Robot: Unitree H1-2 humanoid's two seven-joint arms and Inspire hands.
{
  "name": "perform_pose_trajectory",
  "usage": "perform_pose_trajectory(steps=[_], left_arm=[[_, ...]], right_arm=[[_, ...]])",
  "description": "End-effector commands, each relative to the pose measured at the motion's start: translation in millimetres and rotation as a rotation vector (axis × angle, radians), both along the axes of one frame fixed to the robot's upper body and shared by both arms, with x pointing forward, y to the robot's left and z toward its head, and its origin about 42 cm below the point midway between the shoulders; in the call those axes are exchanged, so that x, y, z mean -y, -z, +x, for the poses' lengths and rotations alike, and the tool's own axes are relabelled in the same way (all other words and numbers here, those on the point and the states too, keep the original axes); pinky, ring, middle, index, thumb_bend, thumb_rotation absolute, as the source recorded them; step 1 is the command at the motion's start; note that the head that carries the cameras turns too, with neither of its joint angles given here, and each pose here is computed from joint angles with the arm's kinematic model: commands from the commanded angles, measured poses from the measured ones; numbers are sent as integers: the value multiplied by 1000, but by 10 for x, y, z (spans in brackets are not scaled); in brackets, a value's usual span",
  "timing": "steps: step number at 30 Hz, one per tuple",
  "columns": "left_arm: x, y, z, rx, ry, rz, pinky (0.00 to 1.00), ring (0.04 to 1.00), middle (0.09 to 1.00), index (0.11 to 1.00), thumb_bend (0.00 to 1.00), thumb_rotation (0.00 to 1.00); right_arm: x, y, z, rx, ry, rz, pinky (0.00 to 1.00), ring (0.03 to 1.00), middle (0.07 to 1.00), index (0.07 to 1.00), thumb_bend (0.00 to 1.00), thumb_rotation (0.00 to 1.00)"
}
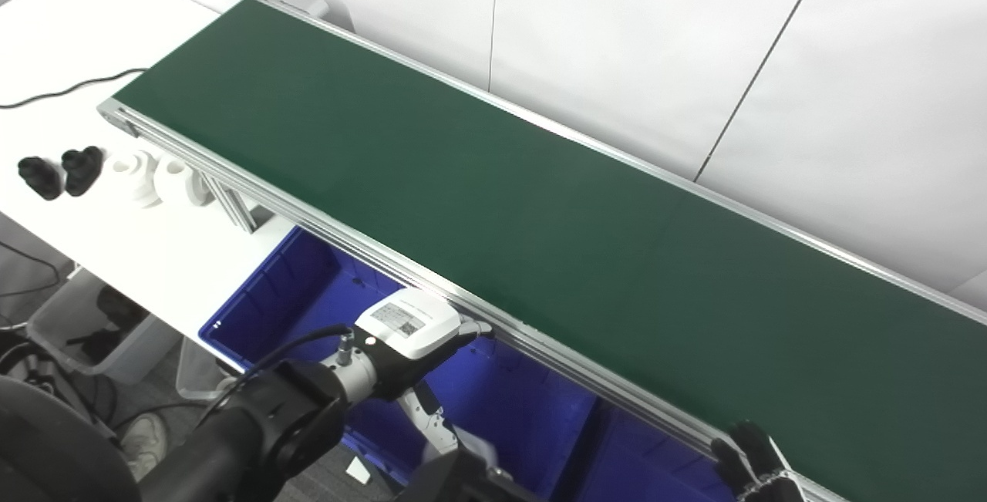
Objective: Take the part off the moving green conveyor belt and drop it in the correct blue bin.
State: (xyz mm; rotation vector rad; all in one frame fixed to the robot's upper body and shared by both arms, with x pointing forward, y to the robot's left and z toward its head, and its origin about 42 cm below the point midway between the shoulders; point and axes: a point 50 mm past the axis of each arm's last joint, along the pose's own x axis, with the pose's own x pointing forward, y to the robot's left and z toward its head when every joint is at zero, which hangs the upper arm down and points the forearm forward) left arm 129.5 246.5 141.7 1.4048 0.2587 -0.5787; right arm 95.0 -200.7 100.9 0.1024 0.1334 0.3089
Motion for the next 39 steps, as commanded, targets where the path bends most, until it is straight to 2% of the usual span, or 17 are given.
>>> perform_pose_trajectory(steps=[1, 5, 6, 8, 9, 10, 12, 13, 15, 17, 20, 22, 25, 27, 30, 32, 39], left_arm=[[1, -195, -12, 15, -3, -24, 847, 879, 895, 900, 1000, 779], [65, -477, -14, 30, 9, -133, 834, 866, 888, 890, 1000, 823], [85, -569, -4, 45, 15, -228, 818, 854, 879, 880, 1000, 827], [106, -754, 31, 25, 17, -469, 708, 806, 851, 864, 1000, 780], [110, -826, 46, 0, 19, -575, 704, 806, 850, 864, 1000, 779], [116, -888, 71, -33, 23, -751, 701, 806, 848, 865, 1000, 773], [122, -951, 106, -58, 45, -1004, 706, 763, 803, 846, 962, 677], [126, -969, 117, -54, 56, -1092, 676, 706, 755, 815, 955, 717], [182, -853, 150, -30, 21, -1376, 633, 673, 727, 773, 952, 724], [208, -712, 167, 5, -40, -1514, 624, 673, 725, 759, 933, 750], [224, -454, 194, 51, -125, -1567, 697, 746, 787, 799, 888, 770], [248, -211, 200, 85, -185, -1540, 782, 819, 837, 838, 889, 776], [236, -4, 190, 136, -234, -1405, 839, 873, 876, 869, 929, 823], [249, 94, 199, 176, -213, -1307, 865, 908, 918, 904, 916, 849], [265, 255, 239, 250, -104, -1086, 929, 980, 984, 956, 836, 870], [272, 356, 253, 272, -57, -998, 956, 996, 997, 978, 820, 831], [279, 470, 264, 274, 21, -941, 919, 1000, 1000, 1000, 831, 815]], right_arm=[[-28, -88, -1, 22, -10, 11, 912, 875, 900, 876, 867, 851], [-51, -83, 6, 21, -11, 3, 905, 871, 897, 876, 871, 857], [-59, -79, 10, 22, -12, 2, 904, 870, 896, 874, 874, 856], [-82, -72, 24, 24, -17, -1, 909, 875, 896, 875, 860, 857], [-94, -69, 32, 26, -20, -5, 909, 876, 896, 875, 859, 857], [-116, -64, 44, 30, -22, -10, 907, 877, 897, 877, 854, 860], [-172, -48, 67, 38, -22, -15, 890, 868, 892, 877, 843, 857], [-192, -42, 74, 41, -21, -16, 877, 862, 887, 872, 836, 851], [-292, -11, 100, 38, -17, -31, 867, 862, 883, 869, 849, 850], [-392, 14, 119, 30, -11, -36, 869, 867, 881, 869, 865, 851], [-548, 51, 140, 33, 5, -31, 869, 864, 887, 875, 851, 837], [-663, 77, 150, 45, 22, -36, 866, 861, 893, 885, 826, 839], [-839, 105, 168, 61, 47, -50, 865, 864, 899, 897, 818, 863], [-951, 119, 179, 61, 67, -49, 868, 871, 904, 902, 828, 876], [-1113, 116, 193, 49, 91, -33, 875, 892, 916, 908, 830, 878], [-1199, 105, 200, 41, 93, -28, 901, 911, 935, 915, 841, 890], [-1271, 72, 243, 47, 92, -32, 955, 947, 959, 924, 834, 924]])
